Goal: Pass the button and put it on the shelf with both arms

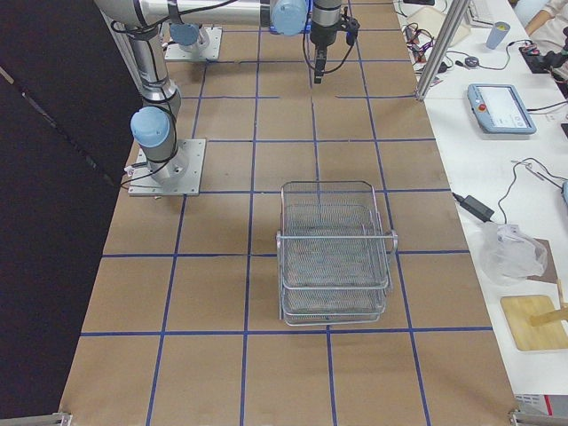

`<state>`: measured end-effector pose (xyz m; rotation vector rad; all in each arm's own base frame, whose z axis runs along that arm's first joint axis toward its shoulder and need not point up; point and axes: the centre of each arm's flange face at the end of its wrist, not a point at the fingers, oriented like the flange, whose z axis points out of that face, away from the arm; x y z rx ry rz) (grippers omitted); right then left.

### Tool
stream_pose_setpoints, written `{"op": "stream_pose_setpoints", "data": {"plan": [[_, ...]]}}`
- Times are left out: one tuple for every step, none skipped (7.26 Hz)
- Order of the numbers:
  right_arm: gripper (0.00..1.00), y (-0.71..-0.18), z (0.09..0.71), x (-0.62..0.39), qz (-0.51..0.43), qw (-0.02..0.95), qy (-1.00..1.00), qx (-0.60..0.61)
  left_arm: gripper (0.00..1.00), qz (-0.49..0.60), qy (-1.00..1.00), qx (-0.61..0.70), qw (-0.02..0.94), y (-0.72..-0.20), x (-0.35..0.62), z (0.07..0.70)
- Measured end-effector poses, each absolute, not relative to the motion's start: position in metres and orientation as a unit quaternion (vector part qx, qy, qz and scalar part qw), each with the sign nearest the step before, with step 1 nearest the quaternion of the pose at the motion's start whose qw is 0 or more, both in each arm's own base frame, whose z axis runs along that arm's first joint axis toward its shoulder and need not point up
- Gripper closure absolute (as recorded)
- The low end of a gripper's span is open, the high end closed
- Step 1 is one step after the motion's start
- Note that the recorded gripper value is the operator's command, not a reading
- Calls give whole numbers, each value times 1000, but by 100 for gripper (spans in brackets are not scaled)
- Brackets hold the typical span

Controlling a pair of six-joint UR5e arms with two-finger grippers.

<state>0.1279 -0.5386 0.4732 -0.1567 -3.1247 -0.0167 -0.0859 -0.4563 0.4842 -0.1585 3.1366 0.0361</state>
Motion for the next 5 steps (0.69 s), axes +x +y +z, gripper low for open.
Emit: {"op": "stream_pose_setpoints", "data": {"plan": [[0,-541,473,127,-4,5,-999,-51,0,12,999,-51,0,-457,-86,484],[0,-543,478,126,1,3,-999,-52,0,14,999,-51,0,-457,-86,483],[0,-544,483,125,4,4,-999,-54,0,16,999,-51,-1,-457,-86,482],[0,-546,484,125,5,3,-998,-55,0,16,999,-51,-2,-457,-86,482],[0,-546,484,126,4,3,-998,-55,0,16,999,-50,-2,-456,-86,482]]}}
